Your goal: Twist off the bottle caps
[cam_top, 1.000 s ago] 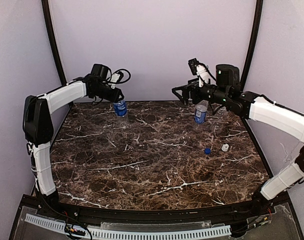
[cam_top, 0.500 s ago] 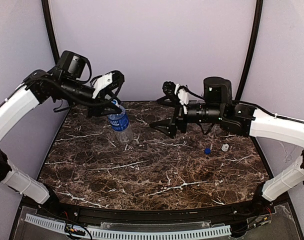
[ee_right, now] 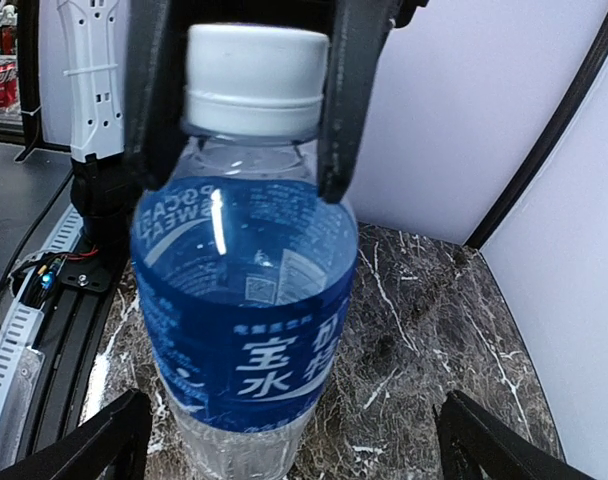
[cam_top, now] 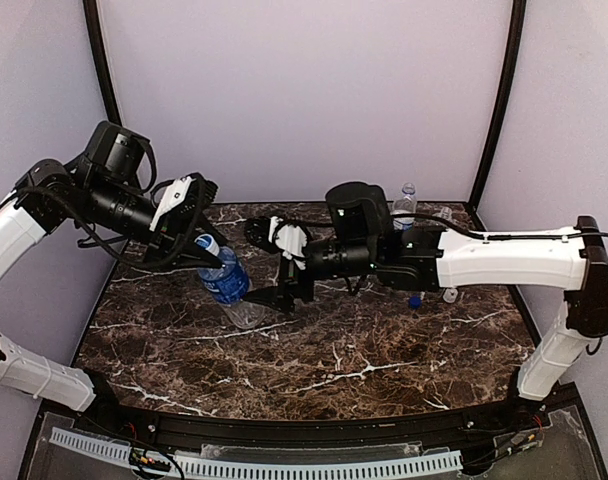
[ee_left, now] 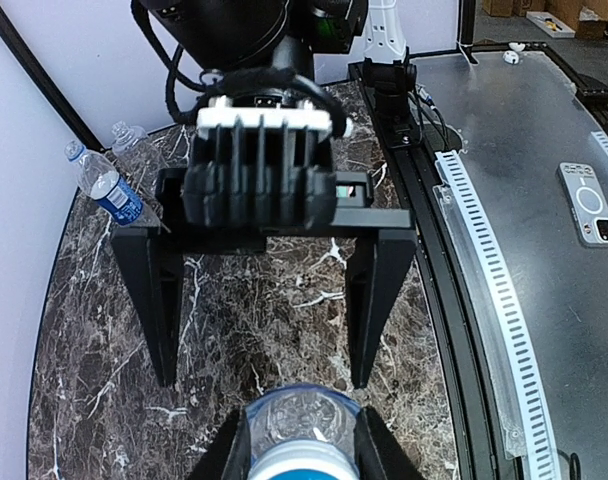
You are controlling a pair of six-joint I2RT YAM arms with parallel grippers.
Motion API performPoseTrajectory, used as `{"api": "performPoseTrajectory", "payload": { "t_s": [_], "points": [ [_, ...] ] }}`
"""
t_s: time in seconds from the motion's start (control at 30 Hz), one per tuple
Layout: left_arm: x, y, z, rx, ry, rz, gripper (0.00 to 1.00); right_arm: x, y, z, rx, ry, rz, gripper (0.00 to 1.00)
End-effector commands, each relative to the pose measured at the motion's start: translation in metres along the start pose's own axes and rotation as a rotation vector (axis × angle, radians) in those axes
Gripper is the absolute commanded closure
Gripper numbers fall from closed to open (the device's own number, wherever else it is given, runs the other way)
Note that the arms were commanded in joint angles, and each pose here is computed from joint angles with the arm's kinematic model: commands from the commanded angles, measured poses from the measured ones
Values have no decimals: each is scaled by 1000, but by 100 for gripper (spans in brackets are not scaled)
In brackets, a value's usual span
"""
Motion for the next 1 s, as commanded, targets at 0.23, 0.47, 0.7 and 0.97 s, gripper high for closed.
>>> {"api": "performPoseTrajectory", "payload": {
  "t_s": [0.23,0.47,0.7,0.97],
  "points": [
    [18,-7,11,0,-83,14,99,-20,28,-20,88,-70,-73,1],
    [26,-5,11,-4,-109,51,99,-37,24,-25,52,-55,-115,12],
    [35,-6,13,-15,-149,90,99,-37,11,-18,13,-93,-163,40],
    [42,-4,17,11,-220,125,58,-21,6,-10,8,-143,-160,53]
  ]
}}
Point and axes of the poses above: each gripper's point midway between its finger pads, its own z axis back along the fingers, its own y axis along the line the jaws close on, x = y × z, the point moved 2 cm from there along z, back along the fingers, and after that the axes turned 15 degrees about z, right-handed, at the moved point
